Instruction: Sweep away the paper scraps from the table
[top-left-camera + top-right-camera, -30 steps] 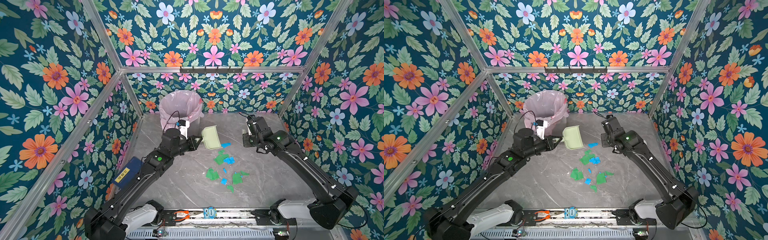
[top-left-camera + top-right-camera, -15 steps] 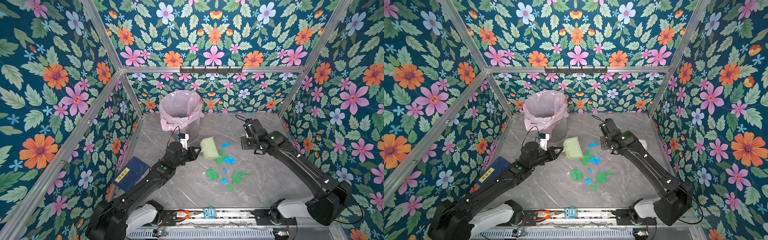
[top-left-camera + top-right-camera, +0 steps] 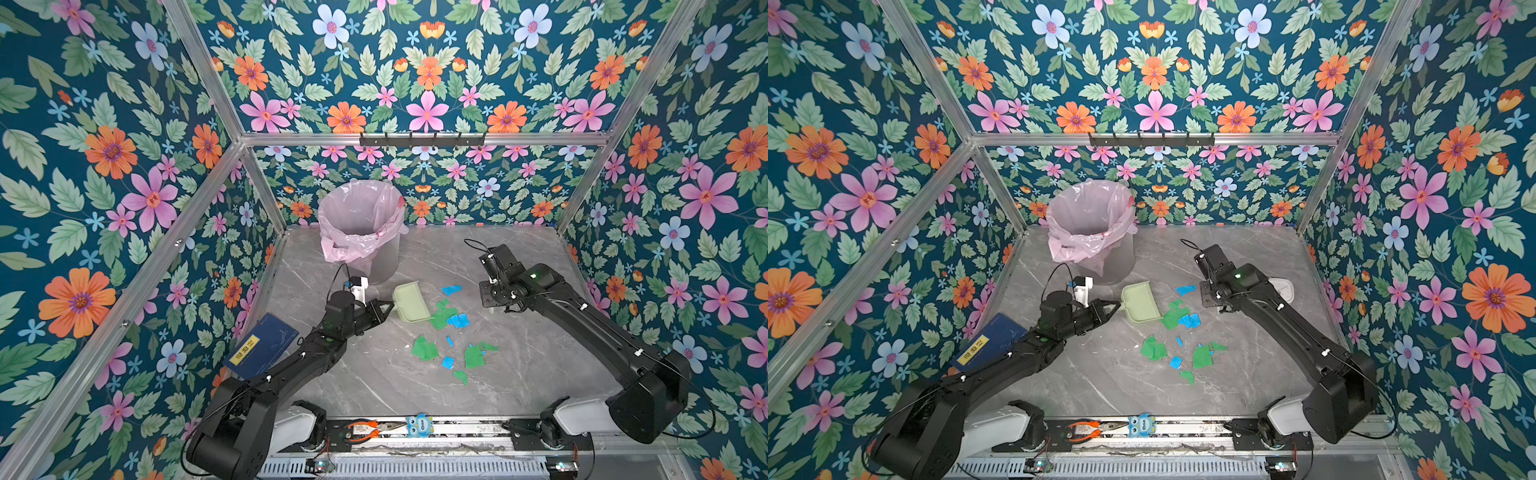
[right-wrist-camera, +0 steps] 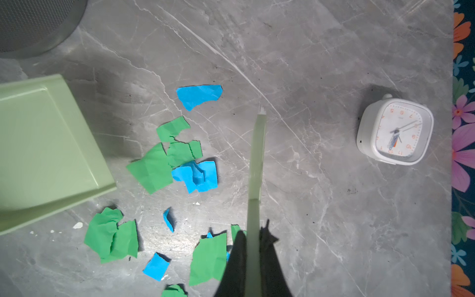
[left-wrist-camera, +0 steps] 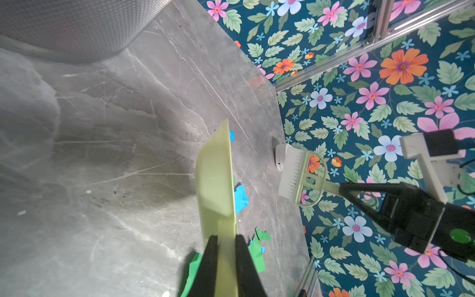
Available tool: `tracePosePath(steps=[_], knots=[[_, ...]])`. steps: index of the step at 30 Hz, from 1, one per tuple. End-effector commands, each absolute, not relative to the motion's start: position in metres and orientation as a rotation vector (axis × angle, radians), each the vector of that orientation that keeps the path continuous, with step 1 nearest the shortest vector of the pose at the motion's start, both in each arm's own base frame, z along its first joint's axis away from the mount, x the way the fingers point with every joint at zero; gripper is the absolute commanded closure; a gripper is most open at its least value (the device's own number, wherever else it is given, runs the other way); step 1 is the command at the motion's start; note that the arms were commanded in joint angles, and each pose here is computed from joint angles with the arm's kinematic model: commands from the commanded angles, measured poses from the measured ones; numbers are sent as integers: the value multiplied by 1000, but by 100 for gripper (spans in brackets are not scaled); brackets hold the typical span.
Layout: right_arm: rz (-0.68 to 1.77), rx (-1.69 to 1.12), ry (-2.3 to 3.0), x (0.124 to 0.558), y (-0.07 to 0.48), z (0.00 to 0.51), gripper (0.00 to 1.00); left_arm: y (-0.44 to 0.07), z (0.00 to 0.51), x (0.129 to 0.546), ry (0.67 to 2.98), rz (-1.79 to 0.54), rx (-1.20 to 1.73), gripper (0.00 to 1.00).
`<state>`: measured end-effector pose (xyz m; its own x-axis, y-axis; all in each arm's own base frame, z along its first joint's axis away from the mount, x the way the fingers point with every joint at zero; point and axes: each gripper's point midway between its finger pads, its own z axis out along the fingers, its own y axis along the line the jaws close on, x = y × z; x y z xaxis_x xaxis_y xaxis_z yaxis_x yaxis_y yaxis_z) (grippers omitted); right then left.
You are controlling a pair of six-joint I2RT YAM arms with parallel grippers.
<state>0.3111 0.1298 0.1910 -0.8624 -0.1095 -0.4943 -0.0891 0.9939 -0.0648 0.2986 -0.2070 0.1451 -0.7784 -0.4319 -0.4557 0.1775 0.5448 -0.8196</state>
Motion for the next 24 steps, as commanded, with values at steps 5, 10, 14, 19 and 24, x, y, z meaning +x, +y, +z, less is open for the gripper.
tracePosePath(steps=[5,10,14,19,24], knots=[[-58,-139,2688,305,131,178,100,-201,137,297,2125,-1380,-167,100],[-47,-151,2730,306,137,168,100,-203,121,296,2159,-1400,-156,100],[-32,-159,2762,307,142,160,100,-201,107,296,2207,-1364,-163,100],[-41,-161,2783,306,143,159,100,-193,96,294,2278,-1277,-153,100],[-109,-135,2798,293,128,164,100,-186,103,293,2281,-1251,-134,100]])
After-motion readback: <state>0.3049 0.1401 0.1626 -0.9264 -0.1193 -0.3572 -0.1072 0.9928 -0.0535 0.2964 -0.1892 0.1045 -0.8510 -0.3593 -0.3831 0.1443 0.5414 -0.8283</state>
